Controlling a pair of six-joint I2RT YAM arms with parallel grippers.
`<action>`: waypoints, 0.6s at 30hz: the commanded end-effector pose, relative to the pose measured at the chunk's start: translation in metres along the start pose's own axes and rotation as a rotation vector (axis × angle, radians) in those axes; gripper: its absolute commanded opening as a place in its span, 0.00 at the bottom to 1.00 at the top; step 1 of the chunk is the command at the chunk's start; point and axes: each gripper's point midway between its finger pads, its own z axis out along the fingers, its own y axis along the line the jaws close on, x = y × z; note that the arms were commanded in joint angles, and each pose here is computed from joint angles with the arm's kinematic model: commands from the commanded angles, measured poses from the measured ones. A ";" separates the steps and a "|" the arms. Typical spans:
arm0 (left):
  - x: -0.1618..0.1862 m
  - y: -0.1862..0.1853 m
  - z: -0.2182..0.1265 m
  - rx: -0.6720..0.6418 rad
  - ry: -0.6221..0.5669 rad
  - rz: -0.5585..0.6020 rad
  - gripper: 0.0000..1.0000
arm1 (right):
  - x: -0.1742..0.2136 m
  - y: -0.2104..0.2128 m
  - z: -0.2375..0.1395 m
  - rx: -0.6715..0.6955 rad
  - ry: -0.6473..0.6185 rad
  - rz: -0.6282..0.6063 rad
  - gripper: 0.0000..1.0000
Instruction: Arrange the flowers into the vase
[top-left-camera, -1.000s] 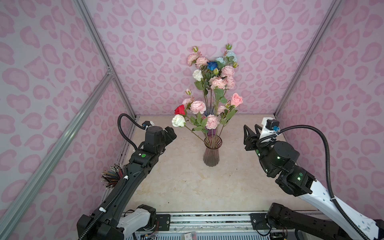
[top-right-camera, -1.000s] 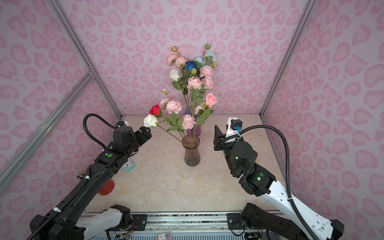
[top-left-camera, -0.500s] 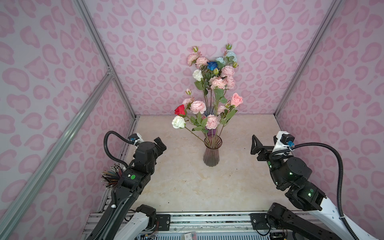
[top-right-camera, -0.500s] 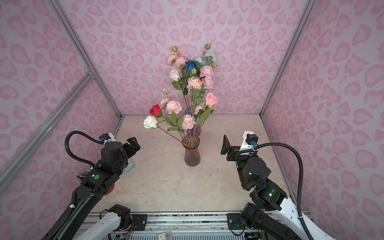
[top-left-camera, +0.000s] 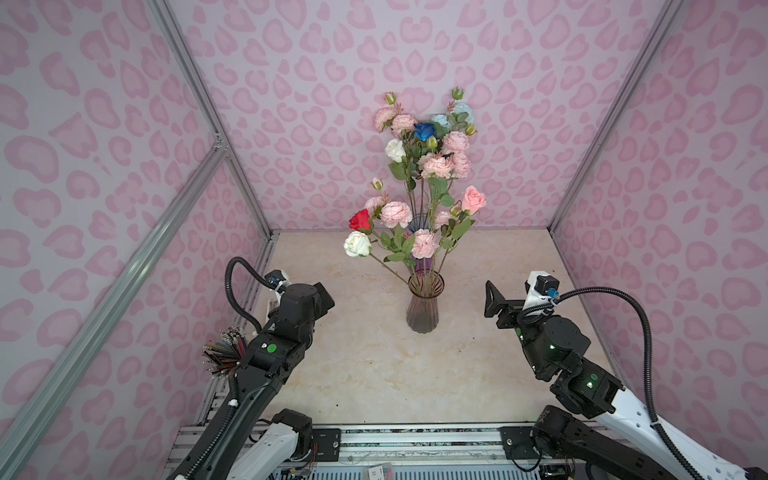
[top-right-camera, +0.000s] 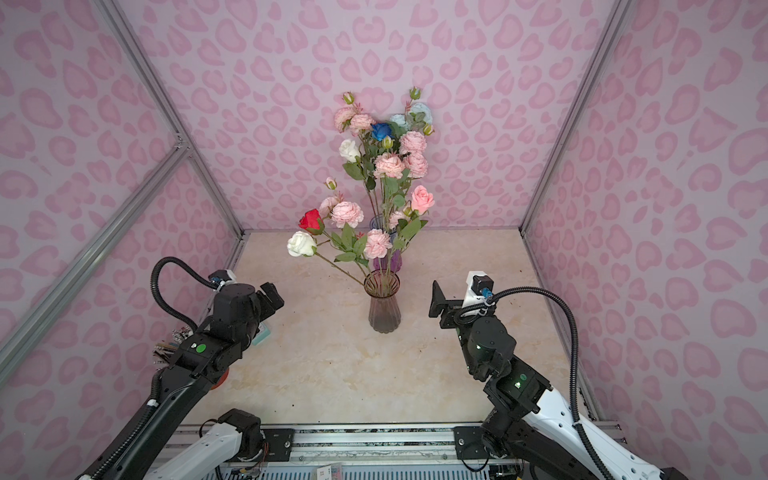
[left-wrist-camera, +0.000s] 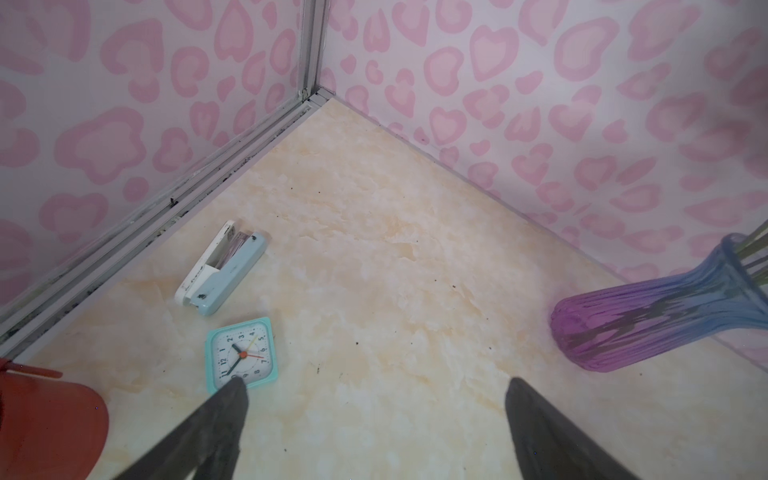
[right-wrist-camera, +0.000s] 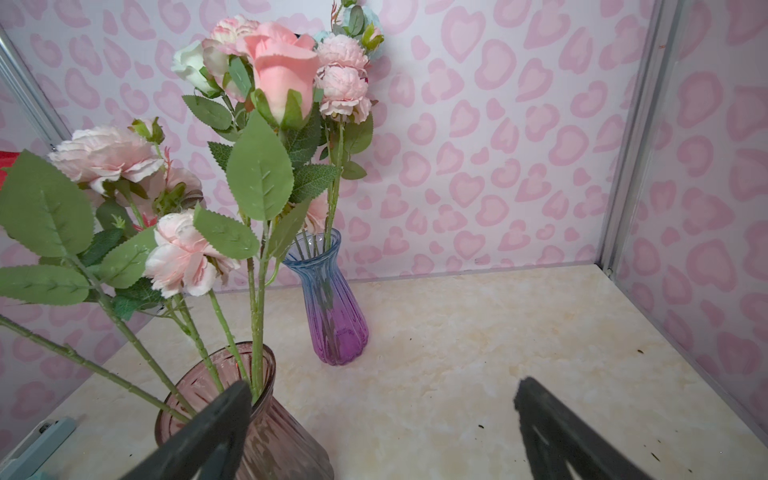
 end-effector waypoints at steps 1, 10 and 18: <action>0.000 -0.004 0.007 0.011 -0.019 0.113 0.98 | -0.001 -0.010 -0.001 0.045 -0.045 -0.015 0.99; 0.015 -0.050 0.039 0.171 0.002 0.414 0.98 | 0.010 -0.012 0.000 0.016 -0.118 -0.053 0.99; 0.022 -0.058 0.061 0.226 -0.152 0.511 0.98 | 0.018 -0.010 0.017 0.016 -0.063 -0.099 0.99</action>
